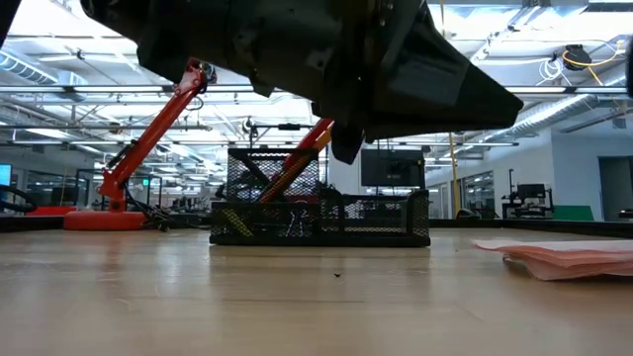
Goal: Pick and place office supplies into organizer
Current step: Put the sticky note into the desk organizer
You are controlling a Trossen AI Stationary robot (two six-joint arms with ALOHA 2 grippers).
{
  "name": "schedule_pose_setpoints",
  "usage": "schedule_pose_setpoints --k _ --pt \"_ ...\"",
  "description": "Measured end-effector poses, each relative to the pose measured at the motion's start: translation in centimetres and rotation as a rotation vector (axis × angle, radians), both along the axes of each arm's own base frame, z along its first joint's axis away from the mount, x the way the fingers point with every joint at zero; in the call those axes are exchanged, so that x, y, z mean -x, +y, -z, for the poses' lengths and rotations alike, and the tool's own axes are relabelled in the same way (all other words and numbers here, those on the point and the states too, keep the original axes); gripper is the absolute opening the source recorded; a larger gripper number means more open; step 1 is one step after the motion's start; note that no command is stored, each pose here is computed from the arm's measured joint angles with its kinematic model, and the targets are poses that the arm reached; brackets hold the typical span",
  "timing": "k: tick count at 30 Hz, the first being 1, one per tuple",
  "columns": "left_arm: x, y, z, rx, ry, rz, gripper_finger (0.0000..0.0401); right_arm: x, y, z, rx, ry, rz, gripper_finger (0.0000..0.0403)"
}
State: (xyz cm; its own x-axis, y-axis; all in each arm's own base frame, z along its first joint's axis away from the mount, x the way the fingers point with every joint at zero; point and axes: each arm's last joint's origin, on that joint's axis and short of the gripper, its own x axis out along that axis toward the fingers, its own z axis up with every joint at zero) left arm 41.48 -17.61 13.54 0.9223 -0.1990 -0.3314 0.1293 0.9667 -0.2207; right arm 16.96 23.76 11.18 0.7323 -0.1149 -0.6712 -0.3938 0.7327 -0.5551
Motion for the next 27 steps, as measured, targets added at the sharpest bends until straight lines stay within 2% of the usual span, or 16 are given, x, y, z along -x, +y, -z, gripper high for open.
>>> schedule_pose_setpoints --k 4,8,12,15,21,24,27 --pt "0.3 -0.5 0.1 -0.052 0.000 0.006 0.0005 -1.3 0.2 -0.9 -0.156 -0.039 0.031 0.0000" --pt "0.6 -1.1 0.3 -0.116 0.012 0.026 0.0010 -2.2 0.3 -3.2 -0.438 -0.085 0.111 0.0000" --pt "0.9 -1.3 0.7 -0.170 0.037 0.003 0.0019 -2.3 -0.4 -5.5 -0.727 -0.113 0.300 0.0000" --pt "0.9 -1.2 0.7 -0.178 0.041 -0.010 0.0013 -1.9 -1.1 -6.3 -0.855 -0.102 0.446 0.0000" --pt "0.8 -0.9 0.7 -0.216 0.035 -0.004 0.0005 -0.9 -2.8 -4.1 -1.002 0.006 0.680 0.0011" --pt "0.8 -0.9 0.6 -0.269 0.016 0.019 0.0024 -0.2 -3.7 -2.6 -1.064 0.030 0.772 0.0031" --pt "0.8 -1.0 0.6 -0.308 0.001 0.038 0.0049 0.3 -4.4 -1.4 -1.208 0.018 0.827 0.0061"
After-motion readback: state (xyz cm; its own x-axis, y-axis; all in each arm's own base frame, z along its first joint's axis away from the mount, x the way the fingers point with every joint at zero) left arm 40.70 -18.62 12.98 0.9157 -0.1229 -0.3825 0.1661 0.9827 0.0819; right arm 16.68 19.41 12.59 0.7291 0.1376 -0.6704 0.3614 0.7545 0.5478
